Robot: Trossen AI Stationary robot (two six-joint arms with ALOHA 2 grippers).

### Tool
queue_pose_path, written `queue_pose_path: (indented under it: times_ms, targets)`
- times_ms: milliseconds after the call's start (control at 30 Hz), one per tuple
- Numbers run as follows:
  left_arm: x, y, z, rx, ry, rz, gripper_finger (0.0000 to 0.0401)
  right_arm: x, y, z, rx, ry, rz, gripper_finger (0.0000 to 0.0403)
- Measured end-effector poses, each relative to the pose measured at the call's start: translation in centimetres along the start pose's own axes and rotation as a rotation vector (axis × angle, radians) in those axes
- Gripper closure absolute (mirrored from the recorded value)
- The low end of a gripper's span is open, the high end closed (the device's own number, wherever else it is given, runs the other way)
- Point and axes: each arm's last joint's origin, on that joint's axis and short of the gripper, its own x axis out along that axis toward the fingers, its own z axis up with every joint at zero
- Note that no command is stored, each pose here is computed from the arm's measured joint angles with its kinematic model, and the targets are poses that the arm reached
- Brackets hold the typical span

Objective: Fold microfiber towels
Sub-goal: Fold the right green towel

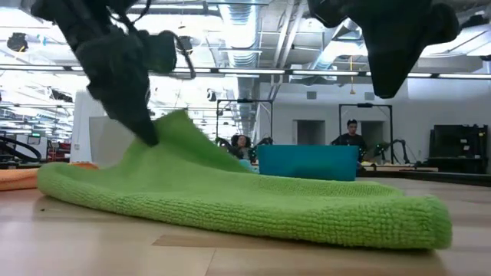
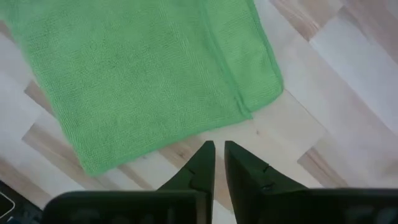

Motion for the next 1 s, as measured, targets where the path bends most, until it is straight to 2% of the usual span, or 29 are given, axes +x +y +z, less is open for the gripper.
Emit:
queue_pose_path:
  times_ms: [167, 333, 433, 567, 833, 1000]
  targets:
    - [-0.8, 0.1, 0.9, 0.038, -0.049, 0.007, 0.0399, 2.0, -0.4, -0.3, 0.028, -0.020, -0.003, 0.0311]
    - [-0.6, 0.9, 0.9, 0.031, -0.012, 0.038, 0.0399, 5.1, -1.5, 0.2, 0.063, 0.039, 0.012, 0.0287]
    - [-0.5, 1.2, 1.0, 0.023, -0.009, 0.047, 0.0399, 6.0, -2.0, 0.3, 0.072, 0.048, 0.001, 0.0274]
    - [-0.5, 1.4, 1.2, 0.015, -0.012, 0.051, 0.0399, 6.3, -2.2, 0.5, 0.012, 0.050, 0.005, 0.0261]
    - [-0.5, 1.4, 1.2, 0.015, -0.011, 0.051, 0.0399, 7.2, -2.9, 0.8, -0.007, 0.045, -0.014, 0.0270]
    - [-0.5, 1.3, 1.1, 0.012, -0.006, 0.043, 0.0399, 8.6, -3.1, 0.6, -0.001, 0.050, 0.038, 0.0274]
